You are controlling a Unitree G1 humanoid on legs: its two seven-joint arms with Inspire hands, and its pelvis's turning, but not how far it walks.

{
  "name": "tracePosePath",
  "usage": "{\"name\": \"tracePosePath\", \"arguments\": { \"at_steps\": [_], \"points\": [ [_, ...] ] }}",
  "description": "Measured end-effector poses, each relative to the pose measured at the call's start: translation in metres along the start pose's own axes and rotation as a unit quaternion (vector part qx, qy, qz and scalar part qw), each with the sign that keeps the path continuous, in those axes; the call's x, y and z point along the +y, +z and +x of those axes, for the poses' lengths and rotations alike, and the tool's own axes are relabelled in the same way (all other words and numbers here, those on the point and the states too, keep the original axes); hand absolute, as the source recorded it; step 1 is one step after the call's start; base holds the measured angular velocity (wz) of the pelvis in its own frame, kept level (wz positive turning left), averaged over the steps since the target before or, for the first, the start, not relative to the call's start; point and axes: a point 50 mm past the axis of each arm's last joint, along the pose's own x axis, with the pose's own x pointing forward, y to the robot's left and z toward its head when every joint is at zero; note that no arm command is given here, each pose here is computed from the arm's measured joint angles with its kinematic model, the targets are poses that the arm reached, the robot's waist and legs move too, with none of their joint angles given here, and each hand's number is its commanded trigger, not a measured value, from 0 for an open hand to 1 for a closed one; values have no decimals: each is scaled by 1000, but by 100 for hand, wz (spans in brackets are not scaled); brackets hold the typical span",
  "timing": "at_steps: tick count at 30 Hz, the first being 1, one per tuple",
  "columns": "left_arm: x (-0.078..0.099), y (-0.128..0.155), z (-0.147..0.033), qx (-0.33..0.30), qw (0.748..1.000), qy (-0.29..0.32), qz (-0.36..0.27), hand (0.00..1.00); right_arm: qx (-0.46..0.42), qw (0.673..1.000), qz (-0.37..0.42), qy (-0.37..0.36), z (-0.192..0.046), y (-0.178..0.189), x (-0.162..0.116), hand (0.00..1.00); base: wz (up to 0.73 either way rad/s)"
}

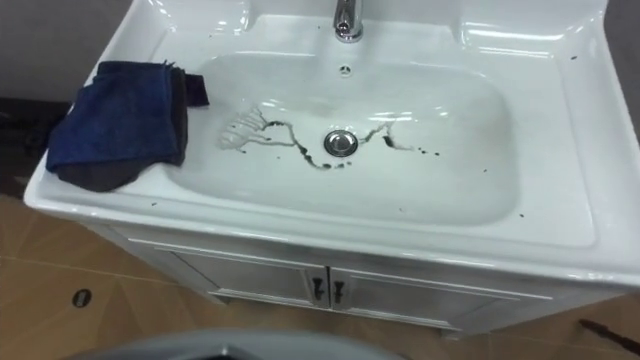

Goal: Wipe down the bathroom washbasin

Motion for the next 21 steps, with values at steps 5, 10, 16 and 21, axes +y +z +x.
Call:
{"name": "tracePosePath", "arguments": {
  "at_steps": [5,10,16,21],
  "points": [
    [0,55,-13,-105,991,45,-69,0,-5,1000,7,1,0,-2,0,0,2],
    [20,122,-35,-217,960,100,-148,0,-17,1000,5,-3,0,-6,-5,0,6],
    [46,180,-73,-343,900,143,-226,0,-36,999,0,-2,-2,-12,-12,0,-1],
    [49,184,-78,-364,885,170,-234,0,-45,999,-6,1,-4,-16,-17,0,-1]
  ]
}}
